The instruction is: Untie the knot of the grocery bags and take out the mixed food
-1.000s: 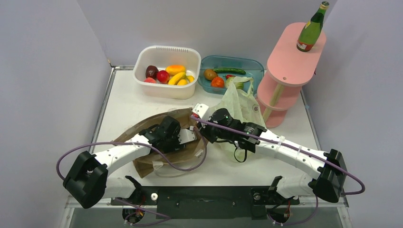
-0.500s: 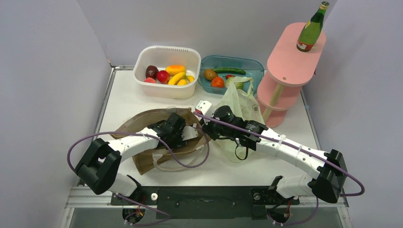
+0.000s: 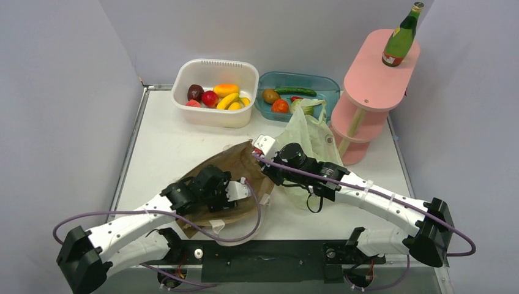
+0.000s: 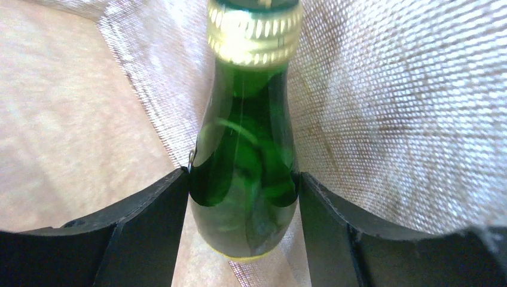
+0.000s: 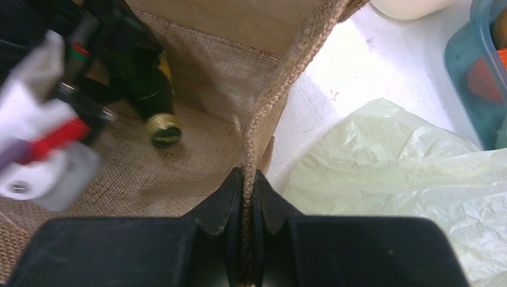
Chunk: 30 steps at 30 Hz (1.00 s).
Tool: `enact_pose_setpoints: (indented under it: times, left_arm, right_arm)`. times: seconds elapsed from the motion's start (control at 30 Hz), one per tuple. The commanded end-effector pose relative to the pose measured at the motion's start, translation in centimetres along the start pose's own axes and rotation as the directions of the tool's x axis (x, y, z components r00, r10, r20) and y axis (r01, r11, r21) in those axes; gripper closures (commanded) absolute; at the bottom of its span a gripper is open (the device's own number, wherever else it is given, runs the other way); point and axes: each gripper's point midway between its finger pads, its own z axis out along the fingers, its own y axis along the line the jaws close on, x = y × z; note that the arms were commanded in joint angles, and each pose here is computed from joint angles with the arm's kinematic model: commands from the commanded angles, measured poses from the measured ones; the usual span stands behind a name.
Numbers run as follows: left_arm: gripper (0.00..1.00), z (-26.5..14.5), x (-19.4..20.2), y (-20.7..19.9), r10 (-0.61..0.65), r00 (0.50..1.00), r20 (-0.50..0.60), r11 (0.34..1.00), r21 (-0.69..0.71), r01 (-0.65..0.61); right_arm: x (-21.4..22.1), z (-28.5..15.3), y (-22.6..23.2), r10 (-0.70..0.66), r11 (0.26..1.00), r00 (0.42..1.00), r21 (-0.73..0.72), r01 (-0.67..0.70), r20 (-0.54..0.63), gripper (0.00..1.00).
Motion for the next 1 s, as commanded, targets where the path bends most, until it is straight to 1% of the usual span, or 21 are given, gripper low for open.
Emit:
enact_pose_setpoints:
  times: [0.0,0.03,0.07,0.1,0.13,0.17,0.2,0.23,0.27,0.3,0.43,0.5,0.57,0.6,0.63,0.67,0.7,0.73,0.87,0.93,0.97]
  left_arm:
    - [1.0,-2.9,-4.9,2.3,-0.061,0.959,0.277,0.992,-0.09,0.089]
    - [1.0,-3.6,-5.2,2.7,-0.082,0.947,0.31,0.988,-0.102,0.118]
    - [1.0,-3.8,-5.5,2.4,-0.117,0.933,0.339,0.986,-0.075,0.151]
    - [1.0,-4.5,-5.6,3.1,-0.145,0.918,0.369,0.978,-0.087,0.189]
    - [1.0,-4.8,-6.0,3.0,-0.189,0.898,0.398,0.972,-0.056,0.229]
    - [1.0,-5.4,-6.0,3.9,-0.219,0.876,0.429,0.959,-0.07,0.274]
    - [1.0,-5.7,-6.4,3.7,-0.251,0.852,0.459,0.954,-0.03,0.297]
    - [1.0,-6.3,-6.4,4.5,-0.268,0.83,0.489,0.943,-0.041,0.329]
    - [1.0,-6.5,-6.7,4.3,-0.288,0.811,0.51,0.94,-0.012,0.341]
    - [1.0,-6.8,-6.7,4.9,-0.295,0.795,0.53,0.932,-0.022,0.361]
    - [1.0,-6.2,-6.7,4.7,-0.325,0.767,0.554,0.923,0.008,0.385]
    - [1.0,-6.2,-7.1,4.7,-0.332,0.748,0.575,0.919,0.019,0.393]
    - [1.0,-6.5,-7.6,5.2,-0.334,0.729,0.597,0.915,0.018,0.404]
    - [1.0,-6.6,-7.9,5.3,-0.335,0.723,0.604,0.913,0.019,0.407]
    - [1.0,-6.7,-8.1,5.4,-0.34,0.717,0.609,0.911,0.023,0.412]
    - [1.0,-6.8,-8.3,5.6,-0.34,0.71,0.617,0.909,0.024,0.415]
    - [1.0,-6.7,-8.3,5.5,-0.348,0.704,0.619,0.907,0.032,0.421]
    - [1.0,-6.7,-8.5,5.6,-0.347,0.697,0.627,0.906,0.031,0.422]
    - [1.0,-6.3,-8.5,5.4,-0.346,0.686,0.64,0.906,0.038,0.421]
    - [1.0,-6.1,-8.4,5.3,-0.341,0.682,0.647,0.907,0.036,0.419]
    - [1.0,-6.1,-8.5,5.3,-0.335,0.682,0.651,0.911,0.037,0.412]
  right_arm:
    - [-2.0,-0.2,-0.6,-0.003,0.999,0.996,0.038,0.0,0.089,1.0]
    - [-2.1,-0.2,-0.7,0.001,0.999,0.996,0.038,-0.005,0.091,1.0]
    - [-2.2,-0.2,-0.7,0.01,0.999,0.996,0.039,-0.013,0.093,1.0]
    - [-2.4,-0.3,-0.9,0.019,0.999,0.995,0.04,-0.023,0.097,1.0]
    - [-2.5,-0.4,-1.0,0.037,0.998,0.994,0.04,-0.041,0.1,1.0]
    - [-2.7,-0.5,-1.2,0.052,0.998,0.993,0.034,-0.055,0.102,1.0]
    - [-3.0,-0.6,-1.3,0.068,0.997,0.992,0.03,-0.072,0.107,1.0]
    - [-3.0,-0.7,-1.4,0.076,0.997,0.991,0.021,-0.078,0.107,1.0]
    - [-3.3,-0.9,-1.6,0.105,0.994,0.988,0.015,-0.107,0.114,0.99]
    - [-3.5,-1.0,-1.6,0.114,0.993,0.987,0.01,-0.116,0.116,0.97]
    - [-4.3,-1.1,-1.5,0.143,0.99,0.982,-0.012,-0.143,0.127,0.95]
    - [-4.7,-1.2,-1.4,0.147,0.989,0.981,-0.023,-0.145,0.129,0.92]
    - [-5.2,-1.4,-1.4,0.15,0.989,0.98,-0.035,-0.147,0.131,0.82]
    - [-5.8,-1.6,-1.2,0.152,0.988,0.979,-0.052,-0.146,0.138,0.73]
    - [-6.4,-1.9,-1.2,0.154,0.987,0.977,-0.06,-0.146,0.15,0.69]
    - [-6.6,-2.1,-1.0,0.156,0.986,0.976,-0.075,-0.146,0.153,0.6]
    - [-7.5,-2.5,-0.8,0.159,0.985,0.972,-0.093,-0.145,0.171,0.57]
    - [-7.9,-2.8,-0.7,0.161,0.984,0.971,-0.102,-0.144,0.178,0.51]
    - [-11.0,-4.1,0.3,0.163,0.977,0.956,-0.176,-0.122,0.244,0.45]
    - [-12.2,-4.6,1.2,0.14,0.969,0.951,-0.237,-0.074,0.275,0.44]
    - [-12.6,-5.0,2.2,0.114,0.958,0.95,-0.285,-0.028,0.292,0.44]
